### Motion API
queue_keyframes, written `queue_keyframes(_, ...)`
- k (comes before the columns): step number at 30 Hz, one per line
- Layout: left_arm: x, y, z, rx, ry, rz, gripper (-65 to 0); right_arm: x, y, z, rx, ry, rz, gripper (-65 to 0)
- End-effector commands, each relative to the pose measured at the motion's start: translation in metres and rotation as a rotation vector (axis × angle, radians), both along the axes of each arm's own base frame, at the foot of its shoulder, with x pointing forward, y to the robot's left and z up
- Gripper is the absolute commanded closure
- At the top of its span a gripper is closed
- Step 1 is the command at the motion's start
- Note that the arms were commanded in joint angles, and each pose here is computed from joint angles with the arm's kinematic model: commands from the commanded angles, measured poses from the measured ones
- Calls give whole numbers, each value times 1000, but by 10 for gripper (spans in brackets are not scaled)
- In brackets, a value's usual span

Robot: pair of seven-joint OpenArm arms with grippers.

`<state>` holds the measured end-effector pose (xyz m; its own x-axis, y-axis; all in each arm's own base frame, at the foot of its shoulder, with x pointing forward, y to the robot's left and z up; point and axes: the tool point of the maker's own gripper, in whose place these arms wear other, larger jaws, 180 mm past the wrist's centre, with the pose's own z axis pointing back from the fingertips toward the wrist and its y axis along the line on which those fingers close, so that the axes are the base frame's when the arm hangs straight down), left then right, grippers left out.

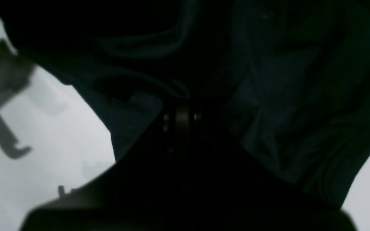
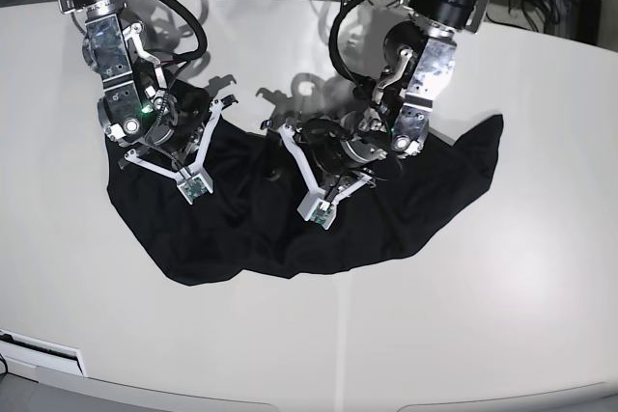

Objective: Layout the t-shirt on the table in an organized manner, then fold the t-shirt properly

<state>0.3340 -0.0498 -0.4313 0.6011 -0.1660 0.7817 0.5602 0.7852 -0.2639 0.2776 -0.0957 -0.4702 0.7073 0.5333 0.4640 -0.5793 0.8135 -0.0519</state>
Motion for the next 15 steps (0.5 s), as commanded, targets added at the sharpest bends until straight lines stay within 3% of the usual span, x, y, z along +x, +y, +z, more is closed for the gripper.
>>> queue_keyframes(1,15,-9,15,-39,-46,2,-323,5,1,6,6,-11,6,0)
queue_keyframes(7,26,-13,1,-35,-9,-26,-302,-2,2,2,6,5,13,0)
queue_keyframes(8,28,-12,2,-32,-8,-26,-243,-3,2,1,5,8,13,0)
queue_keyframes(10,27,-11,0,-14,8,-35,-43,-3,1,1,5,8,12,0)
queue_keyframes(11,27,-11,-1,-1,21,-42,0,-2,1,2,4,7,13,0)
queue_keyframes(15,25,-5,0,77,71,-94,0,-1,-2,2,-7,0,6,0)
